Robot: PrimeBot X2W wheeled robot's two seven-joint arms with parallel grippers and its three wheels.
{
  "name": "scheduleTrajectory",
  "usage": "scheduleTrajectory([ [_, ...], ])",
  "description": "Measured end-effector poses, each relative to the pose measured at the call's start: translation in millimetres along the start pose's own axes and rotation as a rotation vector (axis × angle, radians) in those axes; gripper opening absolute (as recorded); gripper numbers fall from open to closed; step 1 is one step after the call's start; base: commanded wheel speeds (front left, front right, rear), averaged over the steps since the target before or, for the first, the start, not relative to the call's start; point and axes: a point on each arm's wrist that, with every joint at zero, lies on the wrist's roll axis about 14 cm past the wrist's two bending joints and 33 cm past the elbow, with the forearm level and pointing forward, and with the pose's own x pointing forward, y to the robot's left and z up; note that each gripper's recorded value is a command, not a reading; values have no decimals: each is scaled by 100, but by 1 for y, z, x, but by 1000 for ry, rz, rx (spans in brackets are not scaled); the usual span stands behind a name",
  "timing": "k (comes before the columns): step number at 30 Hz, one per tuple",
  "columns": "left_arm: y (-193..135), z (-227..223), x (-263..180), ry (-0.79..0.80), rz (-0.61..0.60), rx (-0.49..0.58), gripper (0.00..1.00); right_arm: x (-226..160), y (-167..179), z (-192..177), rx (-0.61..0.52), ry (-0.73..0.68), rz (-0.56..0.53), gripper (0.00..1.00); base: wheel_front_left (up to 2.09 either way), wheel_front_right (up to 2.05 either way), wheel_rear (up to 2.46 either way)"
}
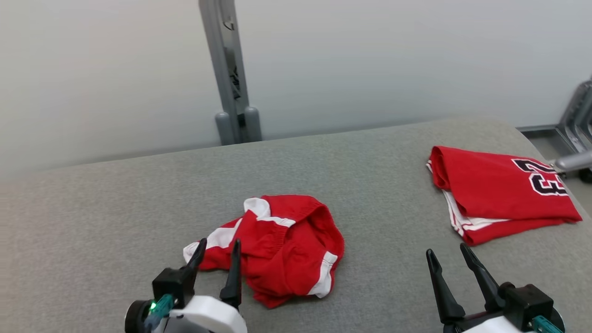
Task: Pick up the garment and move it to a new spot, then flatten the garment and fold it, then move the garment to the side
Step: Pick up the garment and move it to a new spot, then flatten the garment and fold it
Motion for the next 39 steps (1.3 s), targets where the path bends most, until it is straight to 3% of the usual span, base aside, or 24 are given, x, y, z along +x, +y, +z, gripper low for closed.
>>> scheduleTrajectory([
  [11, 60, 39, -63, -166, 218, 81, 100, -2, 25, -8, 12, 22, 81, 100, 0, 0, 0],
  [17, 74, 47, -91, -209, 286, 107, 100, -8, 28, -5, 10, 9, 90, 100, 0, 0, 0],
  [39, 74, 34, -106, -177, 263, 150, 100, -21, 23, -19, 22, 54, 71, 100, 0, 0, 0],
])
